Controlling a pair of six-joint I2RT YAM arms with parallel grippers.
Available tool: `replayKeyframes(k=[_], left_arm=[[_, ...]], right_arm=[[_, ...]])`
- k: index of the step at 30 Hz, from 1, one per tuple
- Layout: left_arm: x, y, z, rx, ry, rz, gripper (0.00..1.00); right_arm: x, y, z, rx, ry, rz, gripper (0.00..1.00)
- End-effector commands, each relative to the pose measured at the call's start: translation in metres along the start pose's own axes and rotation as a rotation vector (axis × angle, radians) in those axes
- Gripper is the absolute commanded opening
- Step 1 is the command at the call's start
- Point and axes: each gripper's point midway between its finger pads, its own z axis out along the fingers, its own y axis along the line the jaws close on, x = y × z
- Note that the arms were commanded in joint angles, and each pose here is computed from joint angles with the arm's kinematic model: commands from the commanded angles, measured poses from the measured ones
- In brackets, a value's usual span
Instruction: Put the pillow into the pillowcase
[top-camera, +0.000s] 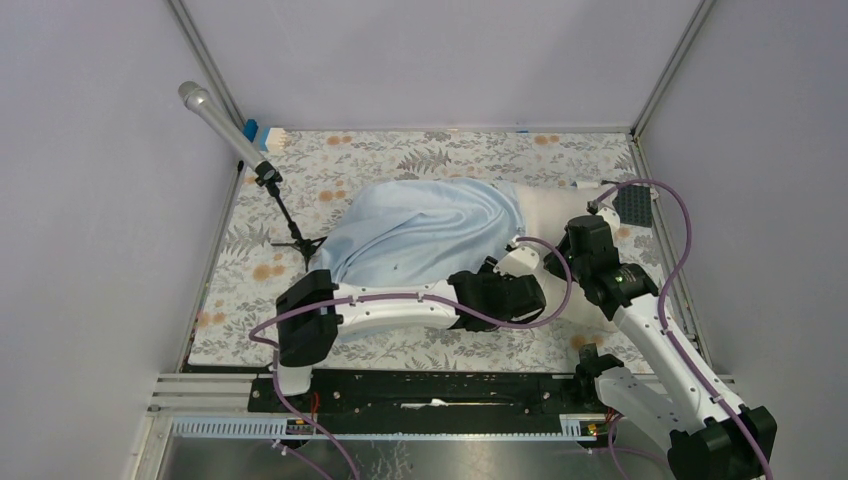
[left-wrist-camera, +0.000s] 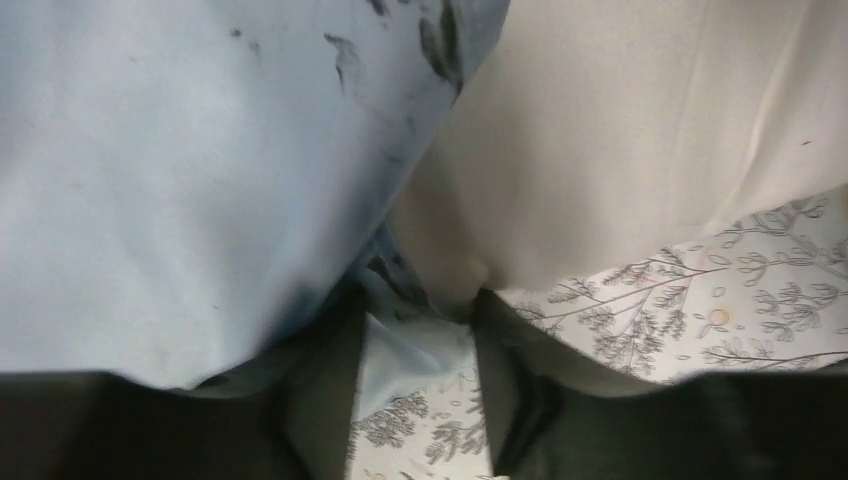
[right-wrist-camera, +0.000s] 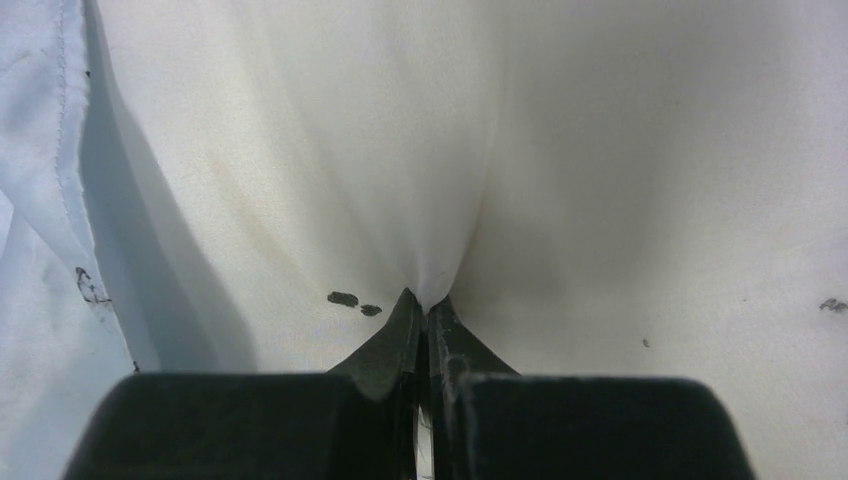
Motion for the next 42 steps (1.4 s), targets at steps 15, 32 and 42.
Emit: replayKeyframes(k=[15, 32, 42], left_arm=[[-0.074, -0.027, -0.083, 0.284, -0.120, -0.078, 0.08], [-0.277, -0.070, -0.177, 0.939, -0.428, -0.258, 0.00], [-0.336, -0.040, -0.213, 1.089, -0.589, -0.497, 0.00]], right_arm=[[-0.008, 0.019, -0.008, -0.074, -0.001, 0.005, 0.00], [-0.111, 0.091, -0.126, -0.395, -0.292, 0.118, 0.00], [-0.219, 0.146, -0.223, -0.519, -0.570, 0.036, 0.00]])
